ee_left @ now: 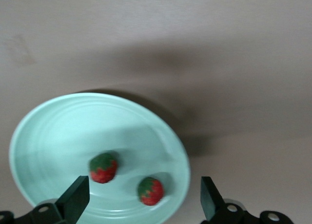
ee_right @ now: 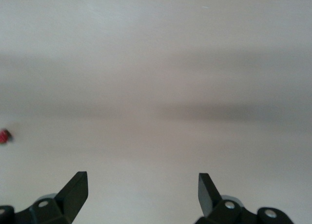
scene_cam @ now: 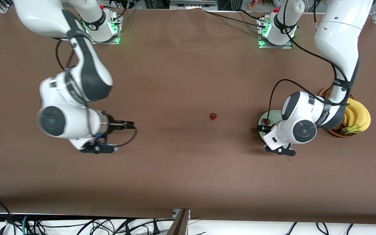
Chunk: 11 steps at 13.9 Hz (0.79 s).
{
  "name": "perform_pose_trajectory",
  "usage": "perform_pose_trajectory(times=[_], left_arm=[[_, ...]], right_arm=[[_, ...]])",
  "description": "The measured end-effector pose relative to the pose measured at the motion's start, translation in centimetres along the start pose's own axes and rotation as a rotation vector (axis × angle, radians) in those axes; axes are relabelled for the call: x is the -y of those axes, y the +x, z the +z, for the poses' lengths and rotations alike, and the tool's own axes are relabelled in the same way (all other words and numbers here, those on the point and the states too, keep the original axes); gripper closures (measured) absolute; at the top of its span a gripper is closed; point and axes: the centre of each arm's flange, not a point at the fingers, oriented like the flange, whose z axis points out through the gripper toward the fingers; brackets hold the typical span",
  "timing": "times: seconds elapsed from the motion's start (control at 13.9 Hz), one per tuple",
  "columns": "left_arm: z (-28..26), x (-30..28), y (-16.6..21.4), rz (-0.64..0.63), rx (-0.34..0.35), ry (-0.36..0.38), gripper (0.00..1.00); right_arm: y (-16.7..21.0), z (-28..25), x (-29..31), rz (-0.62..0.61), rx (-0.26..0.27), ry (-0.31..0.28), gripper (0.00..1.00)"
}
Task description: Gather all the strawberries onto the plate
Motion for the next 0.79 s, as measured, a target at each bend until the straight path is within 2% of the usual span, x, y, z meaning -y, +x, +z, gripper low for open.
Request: perform_pose_trajectory(times=[0.14, 0.29, 0.43, 0.51, 0.65, 0.79], left_arm=[[0.0, -1.3, -0.1, 0.004, 0.002, -0.01, 0.0], [0.0, -2.9, -0.2, -0.016, 0.004, -0.018, 0.0], [0.0, -4.6, -0.4, -0.033, 0.004, -0.014, 0.0], [0.1, -5.4, -0.5, -0.044, 0.005, -0.017, 0.0], [0.1, -7.4, -0.9, -0.065, 0.014, -0.045, 0.0], [0.3, -9.9, -1.3, -0.089, 0.021, -0.058, 0.0]], right_arm=[[-1.1, -3.8, -4.1, -0.017, -0.005, -0.024, 0.0], [-3.3, -8.5, -6.9, -0.013, -0.048, -0.082, 0.0], [-6.8, -13.6, -8.4, 0.002, -0.102, -0.151, 0.0], [-8.6, -15.6, -9.2, 0.0, -0.118, -0.167, 0.0], [-11.5, -17.6, -11.6, -0.029, -0.121, -0.185, 0.0], [-12.9, -17.6, -13.8, -0.022, -0.101, -0.192, 0.0]])
